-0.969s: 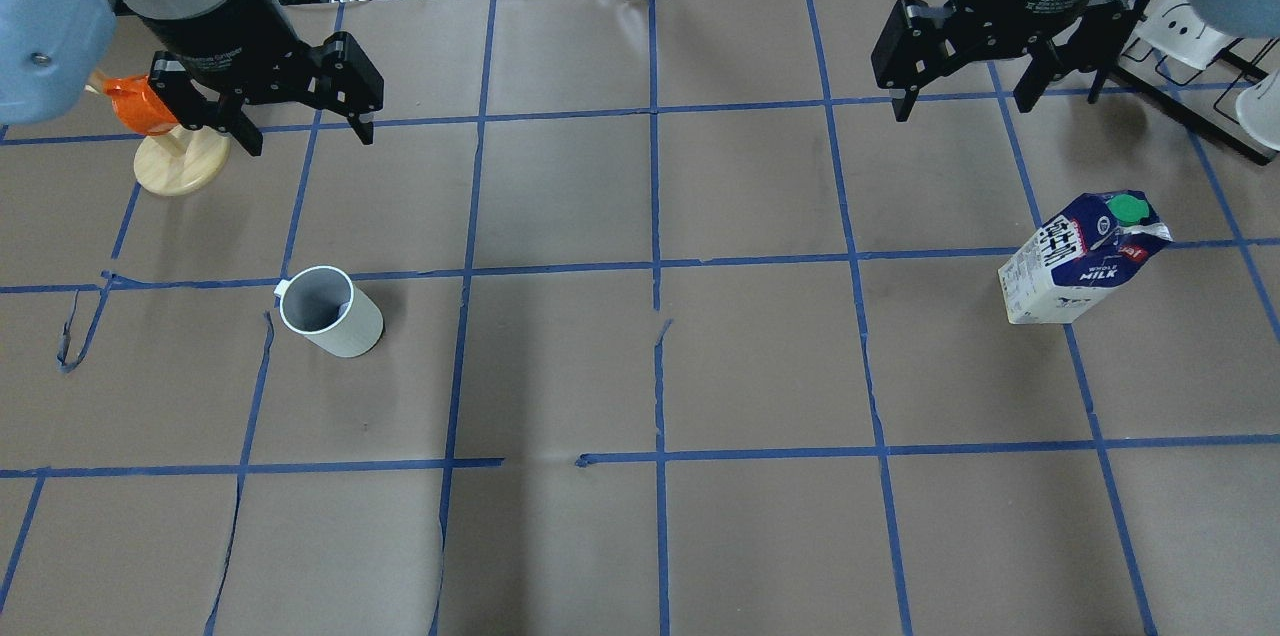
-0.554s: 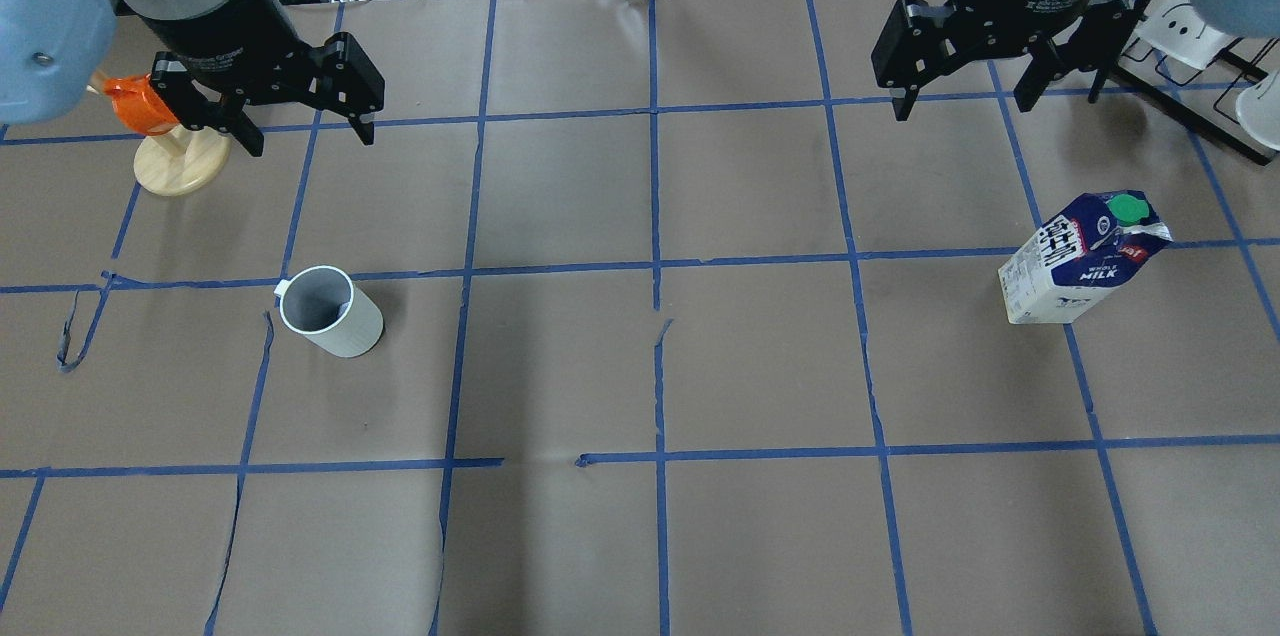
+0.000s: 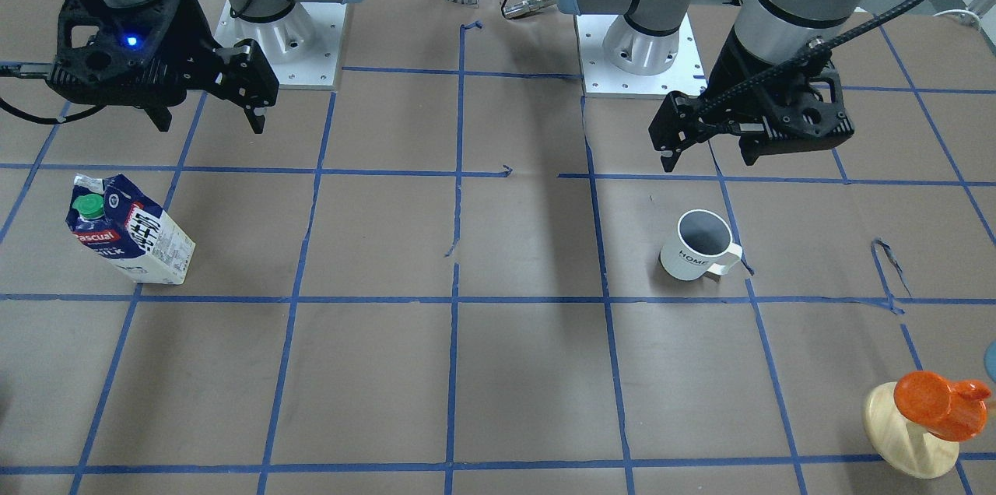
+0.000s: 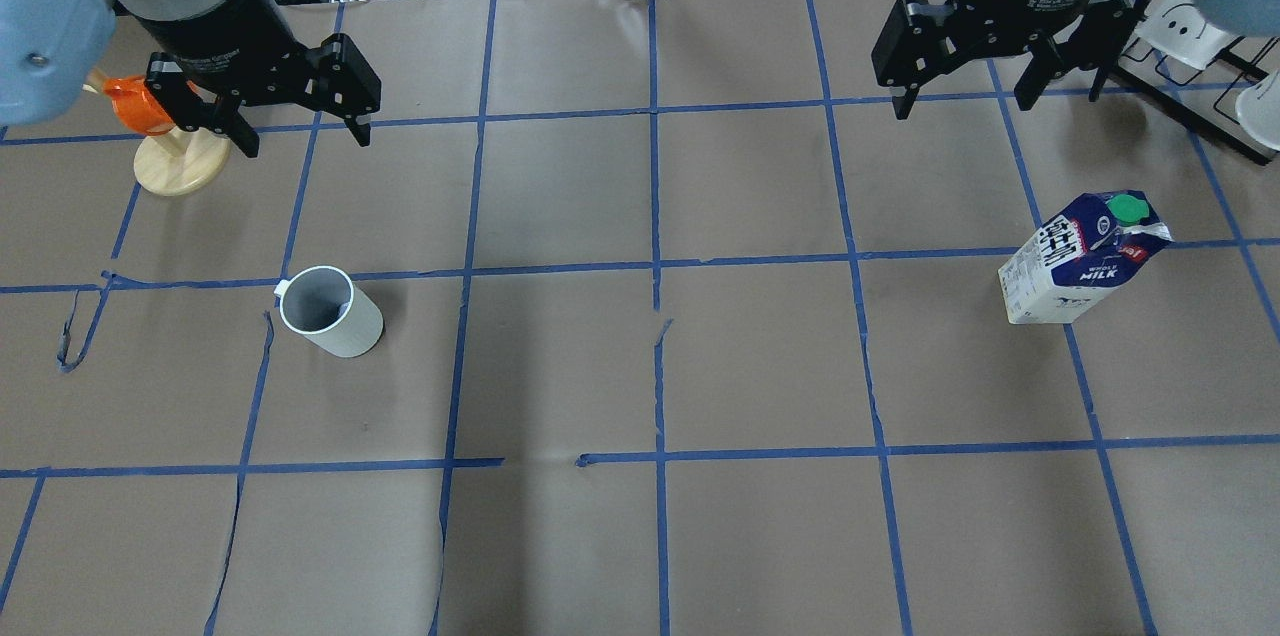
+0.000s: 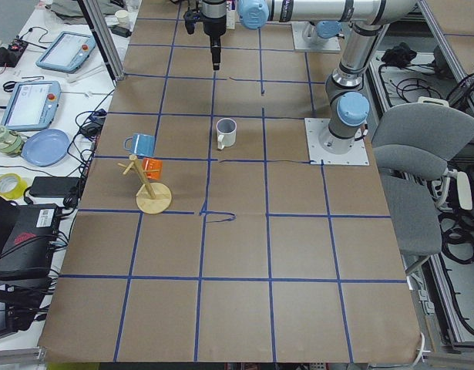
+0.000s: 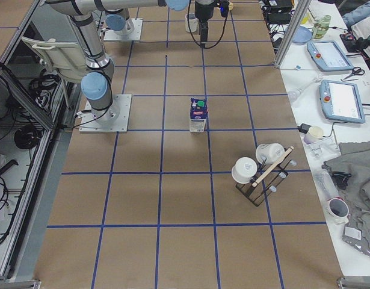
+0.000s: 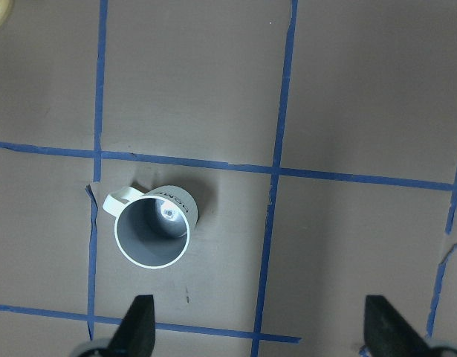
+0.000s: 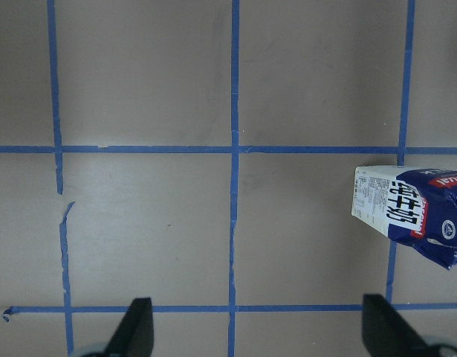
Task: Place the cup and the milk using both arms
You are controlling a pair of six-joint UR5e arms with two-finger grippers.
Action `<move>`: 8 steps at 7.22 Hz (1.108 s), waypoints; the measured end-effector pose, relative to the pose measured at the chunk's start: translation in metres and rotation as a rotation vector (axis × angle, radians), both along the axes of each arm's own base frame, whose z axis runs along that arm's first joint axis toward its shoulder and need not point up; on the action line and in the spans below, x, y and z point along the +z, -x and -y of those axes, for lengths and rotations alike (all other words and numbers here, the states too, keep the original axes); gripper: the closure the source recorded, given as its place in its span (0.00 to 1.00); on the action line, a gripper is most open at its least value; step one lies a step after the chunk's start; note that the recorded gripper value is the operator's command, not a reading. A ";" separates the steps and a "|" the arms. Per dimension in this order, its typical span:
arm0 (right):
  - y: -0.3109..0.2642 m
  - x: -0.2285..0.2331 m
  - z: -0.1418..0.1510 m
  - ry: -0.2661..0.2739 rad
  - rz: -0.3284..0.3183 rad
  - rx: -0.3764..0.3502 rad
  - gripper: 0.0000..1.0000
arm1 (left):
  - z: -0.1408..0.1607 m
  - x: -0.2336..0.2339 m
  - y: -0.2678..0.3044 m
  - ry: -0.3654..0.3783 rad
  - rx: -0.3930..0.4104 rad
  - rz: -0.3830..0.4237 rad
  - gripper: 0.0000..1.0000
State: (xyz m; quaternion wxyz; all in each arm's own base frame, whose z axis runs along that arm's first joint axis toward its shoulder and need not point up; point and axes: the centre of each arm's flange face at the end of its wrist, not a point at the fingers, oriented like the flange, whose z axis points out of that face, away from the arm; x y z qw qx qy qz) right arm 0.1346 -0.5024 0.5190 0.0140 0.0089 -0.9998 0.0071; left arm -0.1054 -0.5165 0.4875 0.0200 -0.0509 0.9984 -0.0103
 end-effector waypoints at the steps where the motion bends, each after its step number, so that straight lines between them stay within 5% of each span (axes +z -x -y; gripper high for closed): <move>1: 0.000 0.000 0.000 0.000 0.000 0.000 0.00 | 0.001 0.000 -0.001 0.004 -0.003 0.001 0.00; 3: 0.000 0.000 0.000 0.000 0.001 0.001 0.00 | 0.008 -0.008 -0.021 0.004 0.031 0.000 0.00; 8: 0.000 0.000 0.000 0.000 0.002 0.002 0.00 | -0.001 -0.096 -0.145 -0.106 0.269 -0.024 0.00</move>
